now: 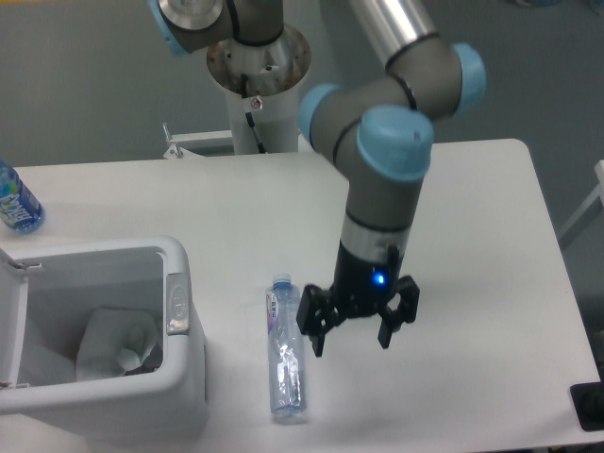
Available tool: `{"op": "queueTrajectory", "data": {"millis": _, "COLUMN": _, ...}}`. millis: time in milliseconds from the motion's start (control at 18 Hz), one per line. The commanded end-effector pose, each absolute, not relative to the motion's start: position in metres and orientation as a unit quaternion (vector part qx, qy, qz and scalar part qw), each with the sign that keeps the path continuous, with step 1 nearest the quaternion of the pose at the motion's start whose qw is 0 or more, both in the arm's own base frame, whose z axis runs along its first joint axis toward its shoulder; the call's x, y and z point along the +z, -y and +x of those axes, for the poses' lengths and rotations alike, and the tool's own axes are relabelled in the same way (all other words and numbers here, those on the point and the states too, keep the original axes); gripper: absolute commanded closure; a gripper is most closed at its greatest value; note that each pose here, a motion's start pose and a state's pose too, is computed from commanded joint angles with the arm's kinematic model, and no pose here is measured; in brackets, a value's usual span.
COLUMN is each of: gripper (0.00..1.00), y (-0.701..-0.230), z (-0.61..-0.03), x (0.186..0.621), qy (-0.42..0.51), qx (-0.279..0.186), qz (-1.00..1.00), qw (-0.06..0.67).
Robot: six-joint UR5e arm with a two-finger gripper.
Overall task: Place the trash in the trash can
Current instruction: 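Move the open gripper over the purple-labelled plastic water bottle, then lower the gripper around the bottle and close on it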
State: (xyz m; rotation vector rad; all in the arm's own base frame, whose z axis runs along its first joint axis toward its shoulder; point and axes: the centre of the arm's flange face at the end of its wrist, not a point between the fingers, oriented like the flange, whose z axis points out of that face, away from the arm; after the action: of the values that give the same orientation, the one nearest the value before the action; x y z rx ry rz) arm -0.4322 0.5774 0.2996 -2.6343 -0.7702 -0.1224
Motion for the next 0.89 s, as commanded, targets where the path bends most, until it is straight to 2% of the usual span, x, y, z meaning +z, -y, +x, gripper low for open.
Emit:
{"op": "queueTrajectory", "data": {"millis": 222, "gripper": 0.00, "y": -0.601, "z": -0.405, "x": 0.258, "qy": 0.256, "qx": -0.045, "qz": -0.953, "qw": 0.158}}
{"op": "queueTrajectory", "data": {"millis": 500, "gripper": 0.00, "y": -0.613, "z": -0.394, "x": 0.232, "qy": 0.250, "qx": -0.045, "qz": -0.958, "qw": 0.136}}
{"op": "queueTrajectory", "data": {"millis": 667, "gripper": 0.00, "y": -0.625, "z": -0.376, "x": 0.210, "qy": 0.233, "qx": -0.029, "qz": -0.966, "qw": 0.109}}
{"op": "queueTrajectory", "data": {"millis": 889, "gripper": 0.00, "y": -0.633, "z": -0.363, "x": 0.207, "qy": 0.227, "qx": -0.030, "qz": -0.967, "qw": 0.107}}
